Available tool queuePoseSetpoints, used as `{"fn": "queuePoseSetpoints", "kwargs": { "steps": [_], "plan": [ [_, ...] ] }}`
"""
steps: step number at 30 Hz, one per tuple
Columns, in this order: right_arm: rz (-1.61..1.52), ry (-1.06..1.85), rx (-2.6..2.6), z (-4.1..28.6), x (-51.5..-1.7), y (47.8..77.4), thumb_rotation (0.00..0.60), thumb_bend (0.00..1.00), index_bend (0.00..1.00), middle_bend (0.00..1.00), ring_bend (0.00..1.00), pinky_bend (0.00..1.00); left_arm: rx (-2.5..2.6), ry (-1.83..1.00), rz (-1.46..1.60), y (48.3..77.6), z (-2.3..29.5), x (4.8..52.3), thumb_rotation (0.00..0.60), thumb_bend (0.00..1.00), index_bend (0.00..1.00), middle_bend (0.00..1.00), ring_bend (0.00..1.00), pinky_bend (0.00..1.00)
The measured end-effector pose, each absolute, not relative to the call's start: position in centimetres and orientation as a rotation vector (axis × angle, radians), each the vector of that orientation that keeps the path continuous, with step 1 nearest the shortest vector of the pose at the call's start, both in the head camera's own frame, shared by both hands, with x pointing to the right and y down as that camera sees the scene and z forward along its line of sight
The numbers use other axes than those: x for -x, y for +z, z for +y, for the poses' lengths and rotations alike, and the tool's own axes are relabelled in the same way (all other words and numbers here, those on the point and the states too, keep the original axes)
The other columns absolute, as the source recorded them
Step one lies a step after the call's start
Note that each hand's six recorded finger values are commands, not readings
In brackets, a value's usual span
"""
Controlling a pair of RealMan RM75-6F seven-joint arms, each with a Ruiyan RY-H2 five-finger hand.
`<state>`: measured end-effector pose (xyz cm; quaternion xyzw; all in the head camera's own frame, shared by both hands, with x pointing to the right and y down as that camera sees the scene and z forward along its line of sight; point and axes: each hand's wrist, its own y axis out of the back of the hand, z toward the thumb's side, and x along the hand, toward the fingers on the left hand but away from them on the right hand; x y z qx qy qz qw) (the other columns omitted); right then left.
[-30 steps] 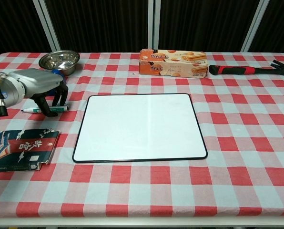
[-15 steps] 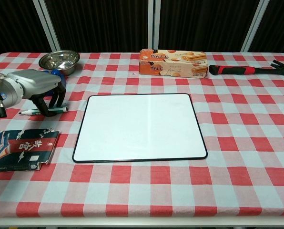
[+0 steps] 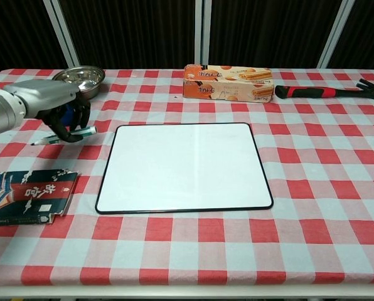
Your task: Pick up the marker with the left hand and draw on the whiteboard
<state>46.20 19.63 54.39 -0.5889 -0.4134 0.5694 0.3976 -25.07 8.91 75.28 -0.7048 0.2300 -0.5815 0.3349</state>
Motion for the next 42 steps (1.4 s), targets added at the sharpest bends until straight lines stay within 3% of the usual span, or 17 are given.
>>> {"fn": "queuePoseSetpoints", "kwargs": {
  "steps": [8, 14, 23, 42],
  "plan": [
    [-1.035, 1.432, 1.505, 19.6, -45.6, 54.5, 0.600, 0.14, 0.00, 0.08, 0.00, 0.00, 2.127, -1.207, 0.834, 72.1, 9.0, 21.8, 0.600, 0.36, 0.56, 0.58, 0.76, 0.99],
    [-1.037, 1.433, 1.505, 19.7, -45.6, 54.4, 0.600, 0.14, 0.00, 0.08, 0.00, 0.00, 2.341, -0.951, 0.846, 70.9, 10.5, 18.0, 0.600, 0.36, 0.56, 0.58, 0.76, 0.99],
    [-1.049, 1.432, 1.509, 20.0, -45.9, 54.3, 0.600, 0.14, 0.00, 0.08, 0.00, 0.00, 2.357, -0.884, 0.709, 73.0, 12.0, 14.9, 0.600, 0.36, 0.56, 0.58, 0.76, 0.98],
    [-1.046, 1.450, 1.506, 20.1, -46.1, 54.5, 0.600, 0.14, 0.00, 0.08, 0.00, 0.00, 2.304, -0.937, 0.588, 77.3, 12.0, 14.3, 0.600, 0.35, 0.56, 0.58, 0.75, 0.97]
  ]
}}
